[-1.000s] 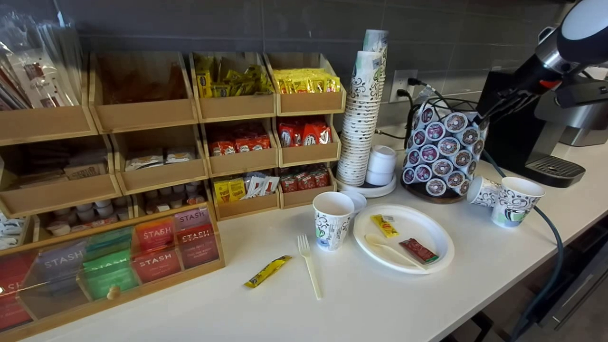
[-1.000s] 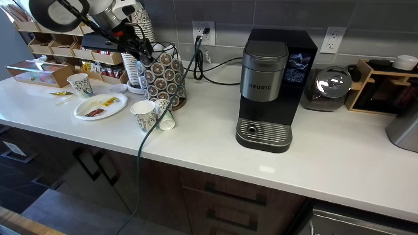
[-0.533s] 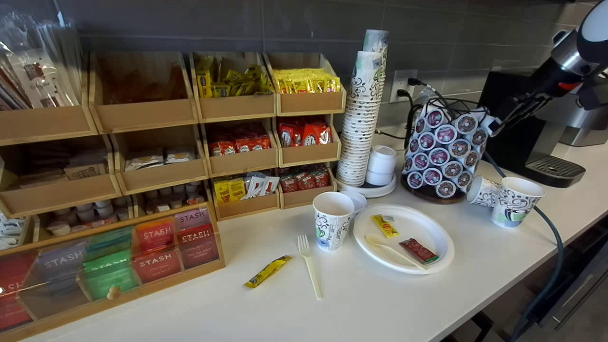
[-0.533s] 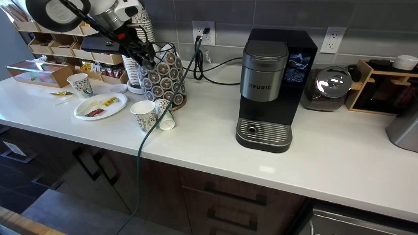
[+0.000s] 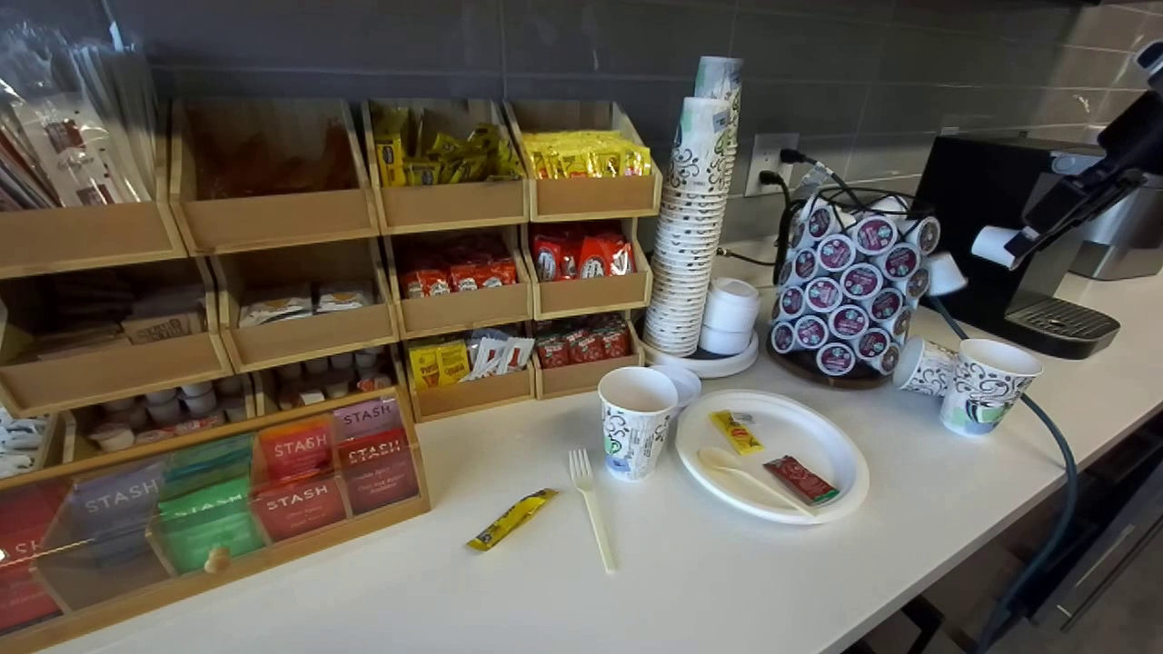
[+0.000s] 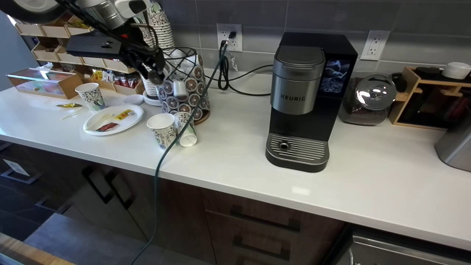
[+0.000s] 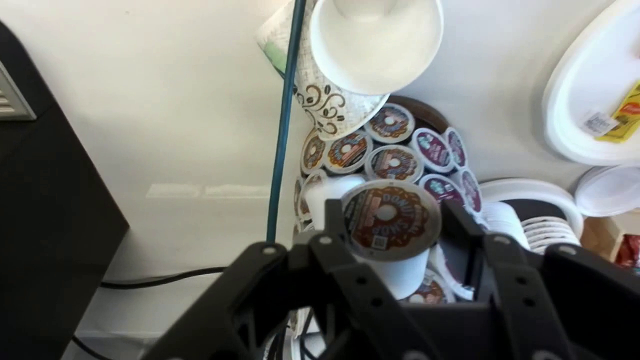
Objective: Remove one coffee pod from the stand
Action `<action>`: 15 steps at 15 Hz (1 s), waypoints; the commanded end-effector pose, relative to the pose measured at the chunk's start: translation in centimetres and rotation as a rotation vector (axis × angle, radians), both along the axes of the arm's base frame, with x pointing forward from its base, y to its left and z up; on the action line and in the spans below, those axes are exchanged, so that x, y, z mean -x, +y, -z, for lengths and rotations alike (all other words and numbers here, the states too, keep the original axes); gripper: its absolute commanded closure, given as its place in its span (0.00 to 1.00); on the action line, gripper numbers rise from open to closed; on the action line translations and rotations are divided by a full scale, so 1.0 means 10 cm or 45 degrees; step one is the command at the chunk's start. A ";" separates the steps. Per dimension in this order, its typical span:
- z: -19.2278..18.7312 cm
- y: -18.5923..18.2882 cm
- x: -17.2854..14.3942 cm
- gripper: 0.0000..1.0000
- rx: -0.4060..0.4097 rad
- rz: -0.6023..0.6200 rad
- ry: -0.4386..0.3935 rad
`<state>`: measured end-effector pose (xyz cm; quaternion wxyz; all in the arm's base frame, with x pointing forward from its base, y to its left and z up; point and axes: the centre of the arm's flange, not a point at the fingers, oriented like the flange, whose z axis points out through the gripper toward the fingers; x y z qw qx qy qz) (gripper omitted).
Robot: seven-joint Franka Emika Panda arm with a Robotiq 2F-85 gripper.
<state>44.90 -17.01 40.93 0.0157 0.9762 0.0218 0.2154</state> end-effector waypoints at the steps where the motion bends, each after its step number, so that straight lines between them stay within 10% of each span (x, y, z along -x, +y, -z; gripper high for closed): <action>1: -0.18 0.18 0.40 0.74 -0.042 -0.155 0.140; 6: -0.21 1.11 0.36 0.74 -0.156 -0.377 0.398; 15: -0.07 2.08 -0.10 0.74 0.096 -0.405 0.383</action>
